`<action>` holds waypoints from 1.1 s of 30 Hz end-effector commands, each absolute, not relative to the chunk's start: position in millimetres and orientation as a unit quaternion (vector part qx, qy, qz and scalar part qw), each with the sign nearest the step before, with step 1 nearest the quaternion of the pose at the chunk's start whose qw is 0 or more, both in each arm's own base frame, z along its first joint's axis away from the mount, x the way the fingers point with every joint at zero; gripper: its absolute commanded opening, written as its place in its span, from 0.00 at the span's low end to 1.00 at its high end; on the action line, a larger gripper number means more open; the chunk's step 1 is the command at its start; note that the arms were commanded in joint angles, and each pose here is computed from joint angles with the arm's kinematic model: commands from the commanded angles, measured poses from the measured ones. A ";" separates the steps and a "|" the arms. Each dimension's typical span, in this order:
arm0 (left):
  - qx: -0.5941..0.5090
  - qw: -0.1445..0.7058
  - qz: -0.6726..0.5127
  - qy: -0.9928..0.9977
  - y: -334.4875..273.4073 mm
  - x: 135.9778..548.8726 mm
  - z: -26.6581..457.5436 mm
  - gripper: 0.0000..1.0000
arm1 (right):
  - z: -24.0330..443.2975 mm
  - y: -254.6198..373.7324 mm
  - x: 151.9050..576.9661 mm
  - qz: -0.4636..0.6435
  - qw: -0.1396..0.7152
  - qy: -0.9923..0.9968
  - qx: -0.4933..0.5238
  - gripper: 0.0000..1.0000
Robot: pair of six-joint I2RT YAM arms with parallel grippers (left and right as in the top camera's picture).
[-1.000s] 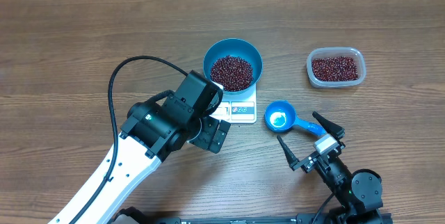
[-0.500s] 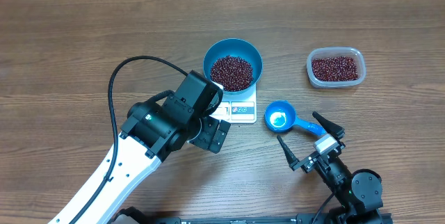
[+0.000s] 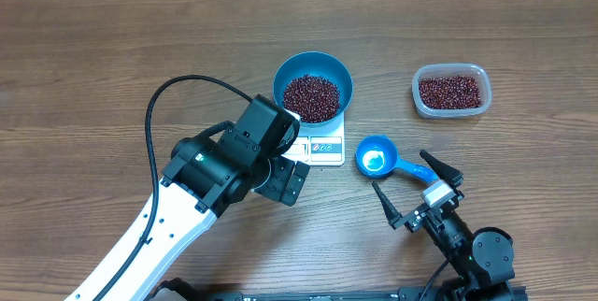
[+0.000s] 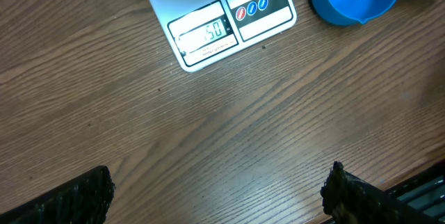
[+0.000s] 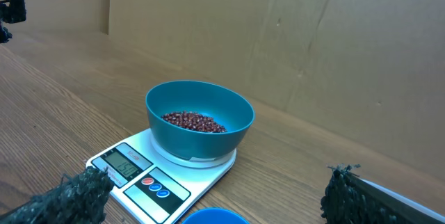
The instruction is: Scoop item into bowl and weigh 150g on scale
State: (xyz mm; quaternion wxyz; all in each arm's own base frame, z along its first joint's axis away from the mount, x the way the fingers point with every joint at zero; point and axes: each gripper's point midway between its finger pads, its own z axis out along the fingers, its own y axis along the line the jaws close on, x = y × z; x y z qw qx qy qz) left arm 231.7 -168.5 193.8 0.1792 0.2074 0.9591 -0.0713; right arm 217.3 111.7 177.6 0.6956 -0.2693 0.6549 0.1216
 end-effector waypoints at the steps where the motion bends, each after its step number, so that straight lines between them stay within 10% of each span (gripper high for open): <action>1: 0.198 0.191 -0.082 0.958 -169.1 233.1 201.5 1.00 | 176.1 111.6 217.5 0.124 0.697 0.655 -0.264 1.00; 19: 0.195 0.203 -0.078 0.956 -167.5 236.0 204.7 1.00 | 176.1 111.6 217.5 0.124 0.697 0.655 -0.264 1.00; 33: 0.104 0.423 -0.149 0.888 -107.1 217.5 213.5 1.00 | 176.1 111.6 217.5 0.124 0.697 0.655 -0.264 1.00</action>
